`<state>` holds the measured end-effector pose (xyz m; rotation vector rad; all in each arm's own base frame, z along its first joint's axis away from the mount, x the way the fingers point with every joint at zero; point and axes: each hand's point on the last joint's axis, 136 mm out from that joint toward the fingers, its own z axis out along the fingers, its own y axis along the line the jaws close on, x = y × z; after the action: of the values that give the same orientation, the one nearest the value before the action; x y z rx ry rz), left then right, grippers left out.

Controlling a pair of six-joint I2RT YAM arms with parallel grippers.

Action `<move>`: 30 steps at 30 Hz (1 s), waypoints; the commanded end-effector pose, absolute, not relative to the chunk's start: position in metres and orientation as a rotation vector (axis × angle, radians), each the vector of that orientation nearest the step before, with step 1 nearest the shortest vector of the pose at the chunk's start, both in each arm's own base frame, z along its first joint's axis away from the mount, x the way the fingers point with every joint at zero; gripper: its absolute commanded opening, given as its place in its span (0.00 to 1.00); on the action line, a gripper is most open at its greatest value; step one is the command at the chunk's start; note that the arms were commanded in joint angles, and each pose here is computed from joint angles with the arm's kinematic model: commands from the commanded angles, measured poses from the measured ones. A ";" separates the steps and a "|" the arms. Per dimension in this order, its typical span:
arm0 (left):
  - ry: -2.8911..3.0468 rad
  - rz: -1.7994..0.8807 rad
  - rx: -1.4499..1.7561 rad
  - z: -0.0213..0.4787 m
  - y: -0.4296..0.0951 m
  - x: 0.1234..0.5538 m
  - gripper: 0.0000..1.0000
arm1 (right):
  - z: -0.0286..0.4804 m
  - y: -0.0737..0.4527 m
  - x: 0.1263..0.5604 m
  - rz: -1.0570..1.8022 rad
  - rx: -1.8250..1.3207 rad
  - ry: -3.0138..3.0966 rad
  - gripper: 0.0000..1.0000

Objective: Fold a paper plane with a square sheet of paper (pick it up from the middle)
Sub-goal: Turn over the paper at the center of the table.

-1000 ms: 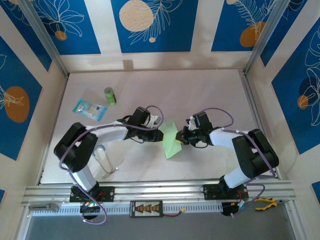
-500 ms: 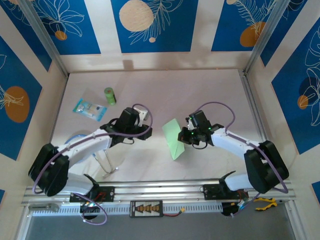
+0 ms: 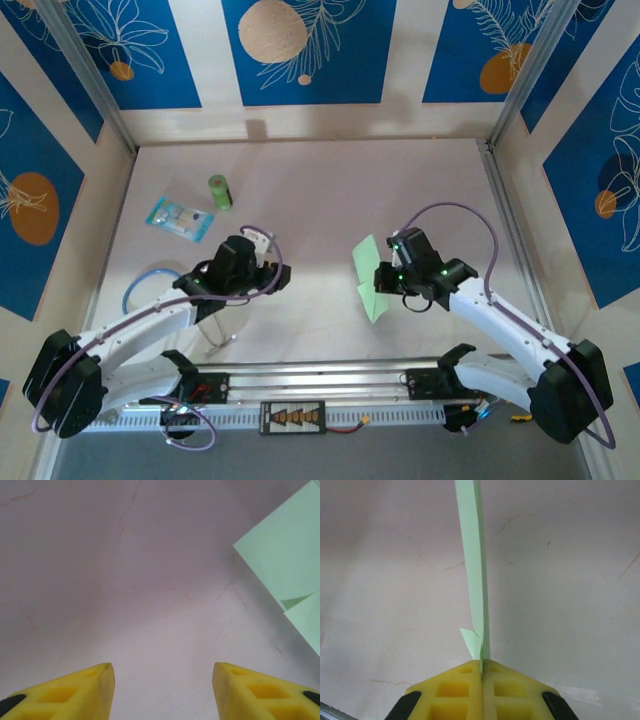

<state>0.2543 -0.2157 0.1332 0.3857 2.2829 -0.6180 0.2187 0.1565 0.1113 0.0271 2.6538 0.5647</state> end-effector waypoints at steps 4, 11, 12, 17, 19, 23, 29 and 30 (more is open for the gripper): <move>2.169 -0.569 0.248 0.157 -0.195 0.265 1.00 | 0.119 0.146 0.212 0.444 0.009 2.682 0.05; 2.115 -0.570 0.203 0.176 -0.180 0.259 1.00 | 0.123 0.115 0.219 0.113 0.096 2.703 0.04; 2.114 -0.568 0.200 0.177 -0.179 0.259 1.00 | 0.125 0.114 0.222 0.084 0.097 2.696 0.04; 2.159 -0.500 0.171 0.169 -0.167 0.262 1.00 | 0.142 0.102 0.240 -0.165 0.073 2.657 0.04; 2.199 -0.477 0.142 0.162 -0.161 0.264 1.00 | 0.144 0.104 0.246 -0.245 0.023 2.653 0.04; 2.234 -0.510 0.057 0.152 -0.158 0.267 1.00 | 0.138 0.110 0.258 -0.397 -0.061 2.648 0.04; 2.271 -0.459 -0.084 0.143 -0.135 0.268 1.00 | 0.128 0.127 0.269 -0.632 -0.135 2.617 0.03; 2.286 -0.424 -0.107 0.141 -0.127 0.267 1.00 | 0.124 0.132 0.270 -0.665 -0.150 2.612 0.03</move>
<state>0.2676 -0.1463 0.1424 -0.0069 2.2625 -0.4854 0.2665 0.1348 0.1177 -0.1420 2.6762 -0.5089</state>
